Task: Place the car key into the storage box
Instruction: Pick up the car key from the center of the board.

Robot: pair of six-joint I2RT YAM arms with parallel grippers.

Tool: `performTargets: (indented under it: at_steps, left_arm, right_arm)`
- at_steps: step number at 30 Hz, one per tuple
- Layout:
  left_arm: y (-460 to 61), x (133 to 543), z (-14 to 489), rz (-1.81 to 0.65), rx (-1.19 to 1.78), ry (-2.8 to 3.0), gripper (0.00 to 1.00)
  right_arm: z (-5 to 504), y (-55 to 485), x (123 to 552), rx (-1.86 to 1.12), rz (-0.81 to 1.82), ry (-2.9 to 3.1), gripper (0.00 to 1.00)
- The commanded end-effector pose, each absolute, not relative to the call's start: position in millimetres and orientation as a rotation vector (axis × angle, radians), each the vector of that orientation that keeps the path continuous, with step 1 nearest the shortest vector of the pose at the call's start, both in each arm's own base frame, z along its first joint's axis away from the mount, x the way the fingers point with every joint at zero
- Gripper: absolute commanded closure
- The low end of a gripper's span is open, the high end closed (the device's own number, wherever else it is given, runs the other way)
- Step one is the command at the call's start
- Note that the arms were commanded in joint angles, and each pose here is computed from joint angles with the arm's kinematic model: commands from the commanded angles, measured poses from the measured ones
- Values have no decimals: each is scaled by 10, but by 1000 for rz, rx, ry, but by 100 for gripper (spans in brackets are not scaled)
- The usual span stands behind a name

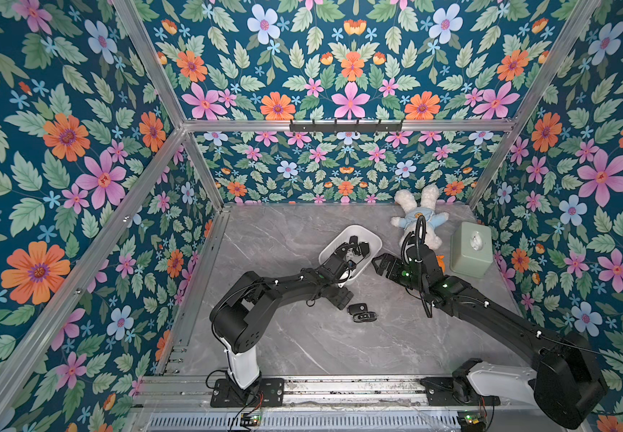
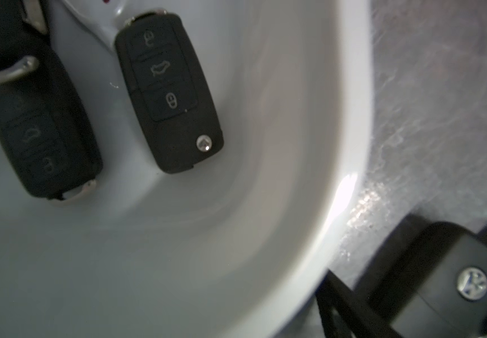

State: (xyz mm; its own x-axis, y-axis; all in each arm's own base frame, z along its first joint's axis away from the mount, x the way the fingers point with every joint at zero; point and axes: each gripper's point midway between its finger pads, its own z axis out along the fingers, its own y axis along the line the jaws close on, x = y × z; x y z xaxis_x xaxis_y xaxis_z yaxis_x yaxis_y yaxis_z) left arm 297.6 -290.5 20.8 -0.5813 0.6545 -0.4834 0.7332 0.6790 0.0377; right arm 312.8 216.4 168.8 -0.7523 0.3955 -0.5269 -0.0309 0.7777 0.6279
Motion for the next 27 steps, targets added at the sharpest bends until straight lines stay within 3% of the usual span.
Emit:
performTargets:
  at_steps: [1,5,8,22,27]
  left_arm:
    - [-2854,2965,117,-186,1110,2447,12]
    - [-2888,2948,90,-199,1143,2461,31]
    - [-2877,2917,91,-207,1154,2474,39]
    - [-2702,2708,151,-207,1149,2533,50]
    - [-2698,2765,115,-182,1120,2533,47]
  right_arm:
    - [1723,2136,3152,287,819,2270,1]
    - [1706,2110,3145,296,806,2273,1]
    - [1713,2100,3151,299,801,2269,1]
    - [1666,2132,3170,299,808,2278,1]
    - [1653,2131,3174,301,806,2281,1]
